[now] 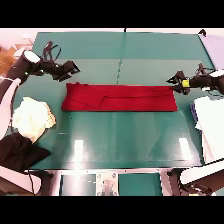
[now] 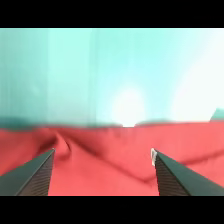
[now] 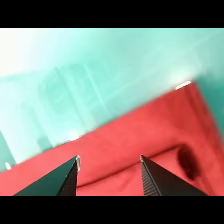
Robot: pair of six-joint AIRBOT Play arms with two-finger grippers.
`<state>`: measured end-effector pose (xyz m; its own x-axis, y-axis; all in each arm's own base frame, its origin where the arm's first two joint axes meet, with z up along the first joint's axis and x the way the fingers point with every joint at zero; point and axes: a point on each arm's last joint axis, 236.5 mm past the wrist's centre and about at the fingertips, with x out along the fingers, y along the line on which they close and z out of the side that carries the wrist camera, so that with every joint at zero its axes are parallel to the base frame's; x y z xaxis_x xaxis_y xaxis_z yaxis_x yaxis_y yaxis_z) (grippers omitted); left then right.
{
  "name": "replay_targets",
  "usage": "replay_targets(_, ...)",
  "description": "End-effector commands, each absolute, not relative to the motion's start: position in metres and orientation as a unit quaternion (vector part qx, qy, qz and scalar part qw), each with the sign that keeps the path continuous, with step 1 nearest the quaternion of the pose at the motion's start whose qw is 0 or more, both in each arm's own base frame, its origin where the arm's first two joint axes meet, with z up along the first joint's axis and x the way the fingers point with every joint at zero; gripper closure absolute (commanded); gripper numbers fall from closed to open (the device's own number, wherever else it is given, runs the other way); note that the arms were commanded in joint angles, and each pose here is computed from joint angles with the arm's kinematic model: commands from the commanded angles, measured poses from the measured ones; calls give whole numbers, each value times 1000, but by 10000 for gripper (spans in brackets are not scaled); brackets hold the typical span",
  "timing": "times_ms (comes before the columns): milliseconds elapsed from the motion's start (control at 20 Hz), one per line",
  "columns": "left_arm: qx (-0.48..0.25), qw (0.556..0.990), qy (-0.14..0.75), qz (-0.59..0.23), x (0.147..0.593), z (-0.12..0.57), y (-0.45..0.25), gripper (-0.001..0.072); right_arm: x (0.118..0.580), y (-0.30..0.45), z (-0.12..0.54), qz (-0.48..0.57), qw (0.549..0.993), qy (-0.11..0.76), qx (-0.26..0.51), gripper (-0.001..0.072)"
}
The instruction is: Fold the shirts.
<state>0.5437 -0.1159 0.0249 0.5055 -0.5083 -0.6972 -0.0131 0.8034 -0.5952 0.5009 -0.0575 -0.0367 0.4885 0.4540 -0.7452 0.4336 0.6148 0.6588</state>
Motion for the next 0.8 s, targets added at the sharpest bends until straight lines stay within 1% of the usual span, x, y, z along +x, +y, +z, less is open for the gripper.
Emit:
replay_targets(0, -286, 808, 489, -160, 543, 36, -98, 8, 477, -87, -30, 50, 741, 543, 392, 264)
replay_targets(50, -286, 798, 505, -165, 534, 35, -95, 9, 463, -99, -37, 48, 734, 558, 383, 264)
replay_targets(100, -285, 788, 518, -171, 527, 33, -97, 80, 451, -108, -45, 49, 727, 574, 374, 263)
replay_targets(150, -281, 780, 530, -177, 520, 31, -99, 390, 441, -112, -54, 57, 717, 589, 370, 262)
replay_targets(200, -275, 776, 537, -186, 515, 30, -103, 661, 434, -113, -63, 68, 706, 600, 369, 261)
replay_targets(250, -268, 774, 541, -194, 512, 30, -107, 684, 428, -111, -74, 80, 695, 611, 370, 261)
replay_targets(450, -257, 769, 547, -211, 506, 30, -129, 683, 425, -83, -106, 122, 664, 635, 374, 261)
replay_targets(600, -243, 770, 545, -227, 504, 31, -155, 684, 434, -49, -114, 167, 656, 637, 369, 271)
replay_targets(650, -237, 772, 542, -233, 504, 31, -166, 684, 436, -40, -114, 178, 657, 637, 361, 367)
replay_targets(700, -228, 777, 536, -238, 505, 32, -178, 684, 438, -35, -113, 184, 659, 637, 354, 523)
replay_targets(750, -220, 783, 528, -243, 507, 32, -192, 684, 441, -34, -108, 188, 661, 637, 350, 702)
